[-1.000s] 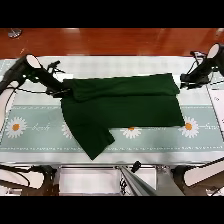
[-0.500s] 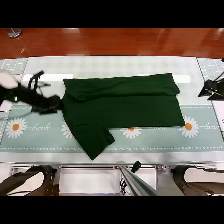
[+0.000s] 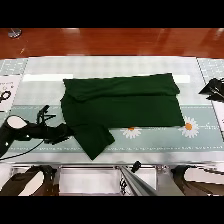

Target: Fold the shirts.

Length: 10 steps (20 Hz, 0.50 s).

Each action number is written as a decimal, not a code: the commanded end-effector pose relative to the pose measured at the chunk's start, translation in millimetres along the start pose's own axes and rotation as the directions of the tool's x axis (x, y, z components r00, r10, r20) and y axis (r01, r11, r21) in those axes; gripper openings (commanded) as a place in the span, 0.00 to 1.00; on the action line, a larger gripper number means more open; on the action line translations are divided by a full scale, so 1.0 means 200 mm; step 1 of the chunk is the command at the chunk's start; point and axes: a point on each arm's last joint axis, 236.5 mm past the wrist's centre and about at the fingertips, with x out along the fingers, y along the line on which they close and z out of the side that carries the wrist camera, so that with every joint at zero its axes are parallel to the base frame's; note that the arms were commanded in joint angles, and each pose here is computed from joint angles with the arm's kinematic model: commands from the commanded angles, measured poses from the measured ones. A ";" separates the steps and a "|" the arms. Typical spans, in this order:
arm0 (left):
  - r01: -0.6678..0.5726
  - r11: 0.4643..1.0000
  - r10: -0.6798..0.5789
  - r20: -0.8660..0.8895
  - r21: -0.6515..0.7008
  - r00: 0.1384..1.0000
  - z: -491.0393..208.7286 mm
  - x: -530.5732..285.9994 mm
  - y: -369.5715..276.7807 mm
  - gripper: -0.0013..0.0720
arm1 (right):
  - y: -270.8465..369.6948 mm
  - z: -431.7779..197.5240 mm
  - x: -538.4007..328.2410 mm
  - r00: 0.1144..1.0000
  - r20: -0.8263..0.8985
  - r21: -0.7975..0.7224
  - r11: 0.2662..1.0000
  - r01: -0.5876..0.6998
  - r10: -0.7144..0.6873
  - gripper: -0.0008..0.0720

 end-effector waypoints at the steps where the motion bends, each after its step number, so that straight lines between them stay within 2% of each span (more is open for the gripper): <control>1: 0.103 0.991 -0.095 0.090 -0.080 0.991 0.03 0.08 -0.03 0.75 | 0.02 0.00 0.00 1.000 -0.001 0.002 1.000 -0.020 0.020 0.75; 5: 0.099 0.988 -0.082 0.146 -0.114 0.986 0.07 0.12 0.00 0.75 | 0.02 -0.01 0.00 1.000 -0.004 0.002 1.000 -0.021 0.021 0.75; 6: 0.098 0.989 -0.078 0.164 -0.112 0.983 0.09 0.13 0.00 0.71 | 0.02 -0.01 0.00 1.000 -0.004 -0.003 1.000 -0.021 0.021 0.75; 8: 0.118 0.985 -0.089 0.206 -0.130 0.974 0.14 0.16 -0.04 0.50 | 0.02 -0.01 0.00 1.000 -0.007 -0.005 1.000 -0.021 0.020 0.75; 9: 0.124 0.983 -0.092 0.216 -0.139 0.972 0.16 0.18 -0.05 0.49 | 0.02 -0.01 0.00 1.000 -0.008 -0.006 1.000 -0.021 0.021 0.75; 10: 0.119 0.983 -0.087 0.208 -0.143 0.974 0.15 0.20 -0.05 0.30 | 0.02 -0.01 0.00 1.000 -0.009 -0.007 1.000 -0.018 0.018 0.75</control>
